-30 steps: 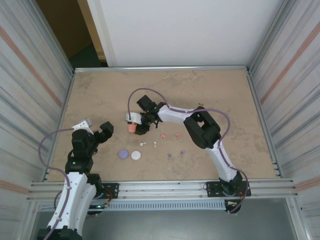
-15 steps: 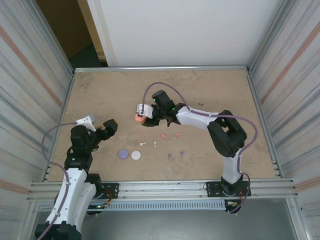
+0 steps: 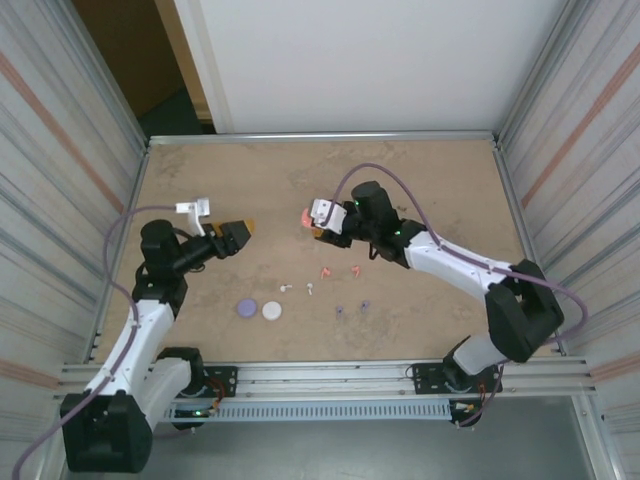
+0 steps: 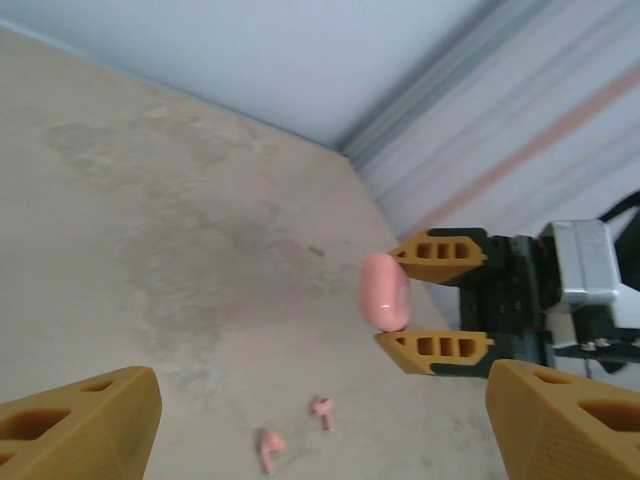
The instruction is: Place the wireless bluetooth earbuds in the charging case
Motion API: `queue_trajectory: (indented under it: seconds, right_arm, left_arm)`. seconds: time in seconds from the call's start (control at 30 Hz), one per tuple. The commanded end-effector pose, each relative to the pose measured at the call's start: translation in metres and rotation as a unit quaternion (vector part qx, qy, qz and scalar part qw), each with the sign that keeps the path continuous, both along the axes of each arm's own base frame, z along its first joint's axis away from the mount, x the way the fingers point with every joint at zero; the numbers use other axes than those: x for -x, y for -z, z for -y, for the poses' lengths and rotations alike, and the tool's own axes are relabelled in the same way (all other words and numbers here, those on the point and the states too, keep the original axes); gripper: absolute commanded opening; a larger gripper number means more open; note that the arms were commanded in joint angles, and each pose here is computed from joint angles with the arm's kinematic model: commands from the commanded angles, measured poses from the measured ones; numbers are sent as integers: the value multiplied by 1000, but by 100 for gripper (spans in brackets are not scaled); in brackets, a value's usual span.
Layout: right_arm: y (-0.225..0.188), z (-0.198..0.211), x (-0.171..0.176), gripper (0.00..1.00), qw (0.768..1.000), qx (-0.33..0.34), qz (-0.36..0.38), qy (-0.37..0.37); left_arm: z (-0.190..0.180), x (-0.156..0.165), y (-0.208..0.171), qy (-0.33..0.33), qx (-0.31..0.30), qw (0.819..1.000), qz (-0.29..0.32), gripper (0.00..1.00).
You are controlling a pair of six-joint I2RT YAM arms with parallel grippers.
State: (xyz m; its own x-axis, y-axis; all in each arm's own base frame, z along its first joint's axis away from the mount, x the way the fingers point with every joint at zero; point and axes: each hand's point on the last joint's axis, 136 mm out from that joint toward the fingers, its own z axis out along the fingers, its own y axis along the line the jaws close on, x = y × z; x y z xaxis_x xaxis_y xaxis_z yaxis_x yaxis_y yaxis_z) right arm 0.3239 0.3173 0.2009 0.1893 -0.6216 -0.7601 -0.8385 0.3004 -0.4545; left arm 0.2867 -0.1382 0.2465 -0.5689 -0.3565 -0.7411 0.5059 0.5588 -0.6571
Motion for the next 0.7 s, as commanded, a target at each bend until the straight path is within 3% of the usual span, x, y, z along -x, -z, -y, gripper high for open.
queue_trajectory:
  seconds: [0.0,0.27,0.67]
  right_arm:
    - [-23,13,4,36,999,-6,40,10]
    - [-46,28,28,36,998,-24,64,1]
    - [-67,41,51,35,996,-22,91,-3]
  left_arm:
    - [31,16,-36,97,19,993,58,84]
    - [88,30,-45,197,-8,976,87,84]
    - [131,27,-50,252,-2,964,91,83]
